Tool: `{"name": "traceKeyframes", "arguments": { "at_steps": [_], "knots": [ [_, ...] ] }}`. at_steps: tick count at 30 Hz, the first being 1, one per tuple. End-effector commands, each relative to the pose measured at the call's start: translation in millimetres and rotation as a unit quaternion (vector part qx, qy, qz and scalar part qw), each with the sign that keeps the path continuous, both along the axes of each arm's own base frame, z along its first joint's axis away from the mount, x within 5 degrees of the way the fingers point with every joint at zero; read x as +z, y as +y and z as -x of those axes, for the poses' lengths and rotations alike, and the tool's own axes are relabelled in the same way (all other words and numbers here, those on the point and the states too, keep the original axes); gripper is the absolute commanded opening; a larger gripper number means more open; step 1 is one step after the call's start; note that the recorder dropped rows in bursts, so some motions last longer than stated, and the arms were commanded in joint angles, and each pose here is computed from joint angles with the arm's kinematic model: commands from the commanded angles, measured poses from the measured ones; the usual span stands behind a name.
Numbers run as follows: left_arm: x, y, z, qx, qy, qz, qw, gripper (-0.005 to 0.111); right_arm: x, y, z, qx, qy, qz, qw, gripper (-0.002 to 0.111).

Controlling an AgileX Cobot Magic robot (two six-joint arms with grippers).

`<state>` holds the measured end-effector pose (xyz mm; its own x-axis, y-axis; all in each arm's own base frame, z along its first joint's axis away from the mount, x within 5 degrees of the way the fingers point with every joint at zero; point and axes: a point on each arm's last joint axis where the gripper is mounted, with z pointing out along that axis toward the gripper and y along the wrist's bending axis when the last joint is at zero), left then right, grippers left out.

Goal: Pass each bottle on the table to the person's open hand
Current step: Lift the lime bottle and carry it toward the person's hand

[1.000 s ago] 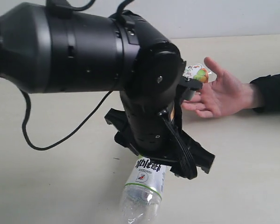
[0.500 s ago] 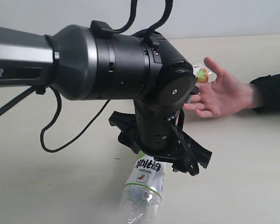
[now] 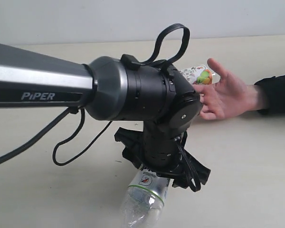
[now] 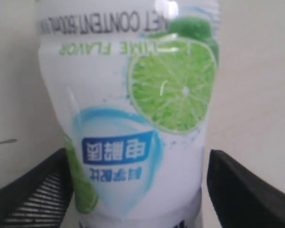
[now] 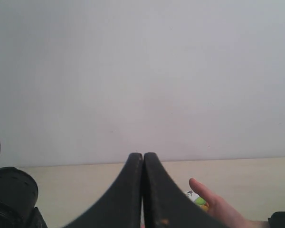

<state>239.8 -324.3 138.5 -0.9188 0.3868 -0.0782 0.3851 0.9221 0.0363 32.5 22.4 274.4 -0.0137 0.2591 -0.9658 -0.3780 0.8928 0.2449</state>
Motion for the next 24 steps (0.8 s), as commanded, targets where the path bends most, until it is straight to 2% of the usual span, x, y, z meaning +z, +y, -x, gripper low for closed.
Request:
{"name": "traceKeyframes", "arguments": {
  "at_steps": [1, 6, 9, 11, 15, 17, 19, 23, 24],
  "knots": [
    [-5, -1, -2, 0.002, -0.001, -0.003, 1.0, 0.074, -1, 0, 0, -0.002, -0.001, 0.0, 1.0, 0.0],
    [-6, -1, -3, 0.003, -0.001, -0.002, 1.0, 0.072, -1, 0, 0, -0.002, -0.001, 0.0, 1.0, 0.0],
    [2, -3, -6, 0.006, 0.0, -0.005, 1.0, 0.062, -1, 0, 0, -0.002, -0.001, 0.0, 1.0, 0.0],
    [9, -5, -8, 0.007, 0.002, -0.01, 1.0, 0.048, -1, 0, 0, -0.002, -0.001, 0.0, 1.0, 0.0],
    [20, -6, -9, -0.002, 0.011, -0.026, 1.0, 0.011, -1, 0, 0, -0.002, -0.001, 0.0, 1.0, 0.0],
    [26, -6, -9, -0.03, 0.021, -0.041, 0.998, 0.0, -1, 0, 0, -0.002, -0.001, 0.0, 1.0, 0.0],
    [35, -7, -10, -0.062, 0.026, -0.052, 0.996, 0.0, -1, 0, 0, -0.002, -0.001, 0.0, 1.0, 0.0],
    [67, -14, -21, -0.167, -0.029, -0.037, 0.985, 0.0, -1, 0, 0, -0.002, -0.001, 0.0, 1.0, 0.0],
    [84, -16, -26, -0.212, -0.058, -0.035, 0.975, 0.0, -1, 0, 0, -0.002, -0.001, 0.0, 1.0, 0.0]
  ]
}}
